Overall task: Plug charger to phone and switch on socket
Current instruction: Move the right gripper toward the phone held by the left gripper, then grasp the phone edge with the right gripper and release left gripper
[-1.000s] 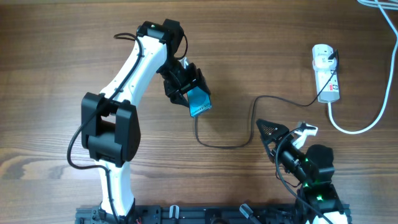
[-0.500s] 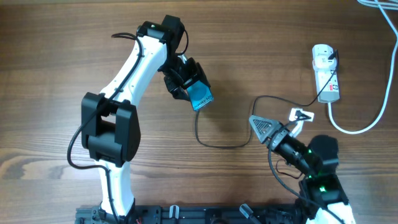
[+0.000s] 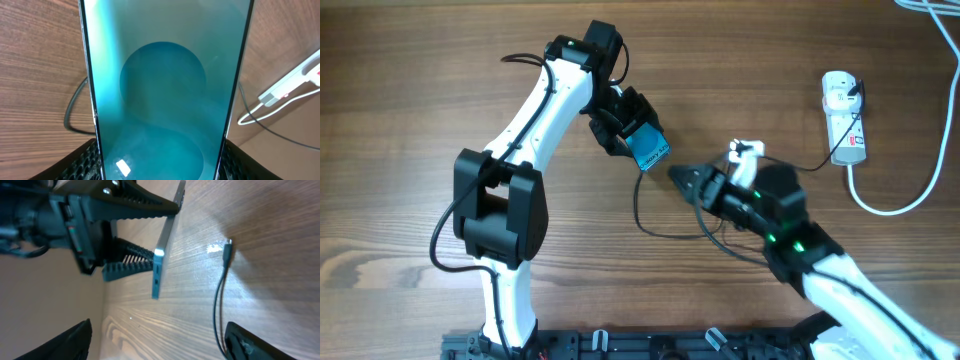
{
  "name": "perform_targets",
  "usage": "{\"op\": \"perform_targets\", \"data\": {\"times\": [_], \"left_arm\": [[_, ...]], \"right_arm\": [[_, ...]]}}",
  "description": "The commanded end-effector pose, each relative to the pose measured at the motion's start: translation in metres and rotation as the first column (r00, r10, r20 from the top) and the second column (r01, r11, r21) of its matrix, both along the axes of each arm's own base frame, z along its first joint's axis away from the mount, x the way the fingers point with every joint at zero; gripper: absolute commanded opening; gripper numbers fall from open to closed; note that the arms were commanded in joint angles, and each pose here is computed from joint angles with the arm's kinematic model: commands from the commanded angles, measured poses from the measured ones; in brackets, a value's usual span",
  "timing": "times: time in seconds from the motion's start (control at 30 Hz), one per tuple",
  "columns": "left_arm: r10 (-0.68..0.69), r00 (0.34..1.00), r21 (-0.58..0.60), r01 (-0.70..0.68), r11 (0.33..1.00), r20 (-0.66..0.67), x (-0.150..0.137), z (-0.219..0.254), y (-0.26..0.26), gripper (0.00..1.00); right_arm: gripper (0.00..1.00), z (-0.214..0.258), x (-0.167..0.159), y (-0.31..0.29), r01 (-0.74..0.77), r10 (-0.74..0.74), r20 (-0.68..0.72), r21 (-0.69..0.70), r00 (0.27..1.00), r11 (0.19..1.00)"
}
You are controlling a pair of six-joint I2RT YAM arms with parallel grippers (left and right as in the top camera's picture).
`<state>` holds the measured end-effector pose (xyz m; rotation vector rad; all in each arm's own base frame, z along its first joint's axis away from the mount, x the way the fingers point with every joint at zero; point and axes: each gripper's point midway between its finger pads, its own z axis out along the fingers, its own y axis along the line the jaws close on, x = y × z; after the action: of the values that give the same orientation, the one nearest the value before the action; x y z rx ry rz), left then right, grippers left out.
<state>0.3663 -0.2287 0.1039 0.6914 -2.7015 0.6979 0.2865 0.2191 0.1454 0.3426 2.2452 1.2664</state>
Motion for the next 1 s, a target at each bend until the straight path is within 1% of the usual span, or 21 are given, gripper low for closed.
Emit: {"op": "perform_targets", "data": {"times": [0.0,0.13,0.27,0.33,0.47,0.7,0.87,0.97], "left_arm": [[0.022,0.999,-0.019,-0.021,1.000,0.034,0.006,0.016,-0.004,0.04],[0.022,0.999,-0.020,-0.021,1.000,0.036,0.006,0.016,-0.004,0.04],[0.022,0.999,-0.021,-0.021,1.000,0.038,0.006,0.016,-0.004,0.04],[0.021,0.999,-0.021,-0.021,1.000,0.040,0.007,0.016,-0.004,0.04],[0.032,0.998,-0.015,-0.031,0.999,0.046,0.009,0.016,-0.003,0.04],[0.041,0.998,-0.013,-0.041,0.999,0.041,0.009,0.016,-0.003,0.04],[0.056,0.997,-0.003,-0.056,0.998,0.051,0.013,0.015,-0.002,0.04],[0.066,0.997,0.005,-0.066,0.998,0.050,0.014,0.014,-0.001,0.04]], "right_arm": [[0.82,0.001,0.026,0.013,0.024,-0.024,0.012,-0.043,1.000,0.999],[0.80,-0.011,0.041,0.021,0.036,-0.038,-0.041,-0.051,0.998,0.998],[0.74,-0.018,0.054,0.029,0.031,-0.035,-0.061,-0.062,0.998,0.998],[0.72,-0.019,0.056,0.035,0.023,-0.027,-0.061,-0.065,0.998,0.998],[0.70,-0.021,0.058,0.044,0.022,-0.027,-0.050,-0.088,0.998,0.996],[0.64,-0.034,0.064,0.044,0.054,-0.062,-0.061,-0.121,0.996,0.991],[0.52,-0.038,0.070,0.048,0.056,-0.065,-0.068,-0.128,0.996,0.990],[0.47,-0.036,0.073,0.055,0.053,-0.062,-0.073,-0.121,0.995,0.991]]}}
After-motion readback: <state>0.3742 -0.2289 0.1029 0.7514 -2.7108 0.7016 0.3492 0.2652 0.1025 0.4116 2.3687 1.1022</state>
